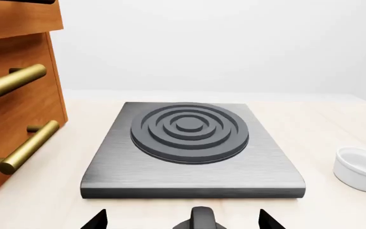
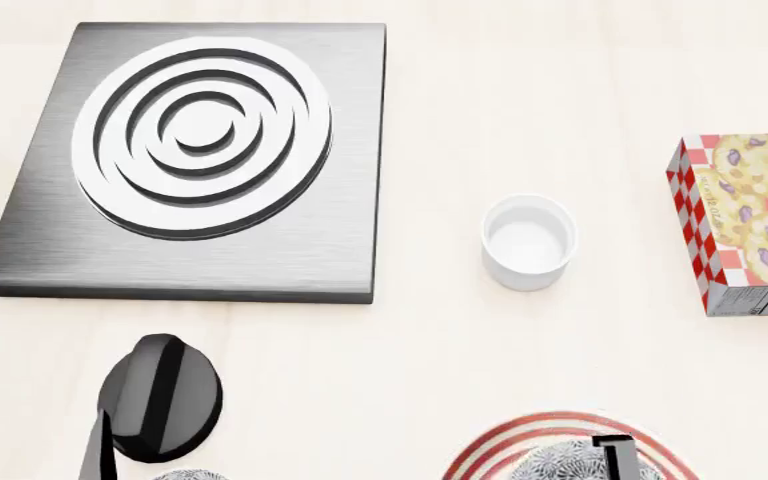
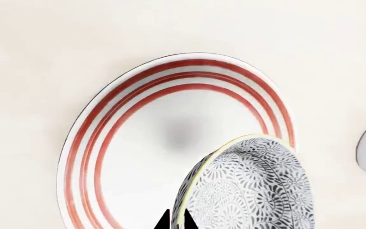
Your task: Pick the akita bowl on the ramekin and place it on the plate.
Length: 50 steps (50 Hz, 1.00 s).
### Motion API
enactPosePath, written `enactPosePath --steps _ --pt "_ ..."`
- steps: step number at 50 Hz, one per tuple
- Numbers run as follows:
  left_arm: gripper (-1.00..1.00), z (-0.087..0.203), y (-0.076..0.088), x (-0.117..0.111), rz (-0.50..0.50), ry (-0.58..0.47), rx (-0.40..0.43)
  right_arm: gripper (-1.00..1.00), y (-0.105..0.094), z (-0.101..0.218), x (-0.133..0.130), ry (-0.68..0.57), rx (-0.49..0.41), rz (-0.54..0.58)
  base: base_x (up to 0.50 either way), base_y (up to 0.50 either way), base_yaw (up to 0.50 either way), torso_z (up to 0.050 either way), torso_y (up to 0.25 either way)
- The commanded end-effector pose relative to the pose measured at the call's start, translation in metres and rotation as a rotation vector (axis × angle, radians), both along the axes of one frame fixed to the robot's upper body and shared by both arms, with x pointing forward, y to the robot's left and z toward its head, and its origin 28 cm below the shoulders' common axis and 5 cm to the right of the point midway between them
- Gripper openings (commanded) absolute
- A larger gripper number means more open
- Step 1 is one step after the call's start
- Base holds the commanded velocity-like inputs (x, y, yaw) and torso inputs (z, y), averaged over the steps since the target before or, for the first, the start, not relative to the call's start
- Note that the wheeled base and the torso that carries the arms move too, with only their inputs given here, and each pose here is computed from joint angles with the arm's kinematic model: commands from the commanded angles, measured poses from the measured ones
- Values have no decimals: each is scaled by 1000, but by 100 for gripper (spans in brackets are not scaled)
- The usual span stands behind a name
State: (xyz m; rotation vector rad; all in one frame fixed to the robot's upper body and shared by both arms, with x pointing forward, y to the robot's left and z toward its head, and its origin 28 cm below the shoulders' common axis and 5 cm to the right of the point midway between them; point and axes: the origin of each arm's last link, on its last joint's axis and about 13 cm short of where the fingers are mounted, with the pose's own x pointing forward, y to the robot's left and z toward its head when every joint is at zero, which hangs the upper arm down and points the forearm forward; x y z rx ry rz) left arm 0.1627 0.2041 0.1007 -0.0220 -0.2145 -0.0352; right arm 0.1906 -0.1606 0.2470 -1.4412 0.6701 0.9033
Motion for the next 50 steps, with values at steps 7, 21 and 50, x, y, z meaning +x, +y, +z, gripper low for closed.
enactPosePath --steps 7,21,50 --pt "100 0 0 0 -1 2 -2 -100 1 -17 0 2 38 2 0 0 0 0 0" --pt "100 0 0 0 -1 1 1 -100 -6 -24 -5 7 48 -29 0 0 0 0 1" --pt "100 0 0 -1 -5 -1 1 -100 -7 -26 2 -87 57 -59 0 0 0 0 0"
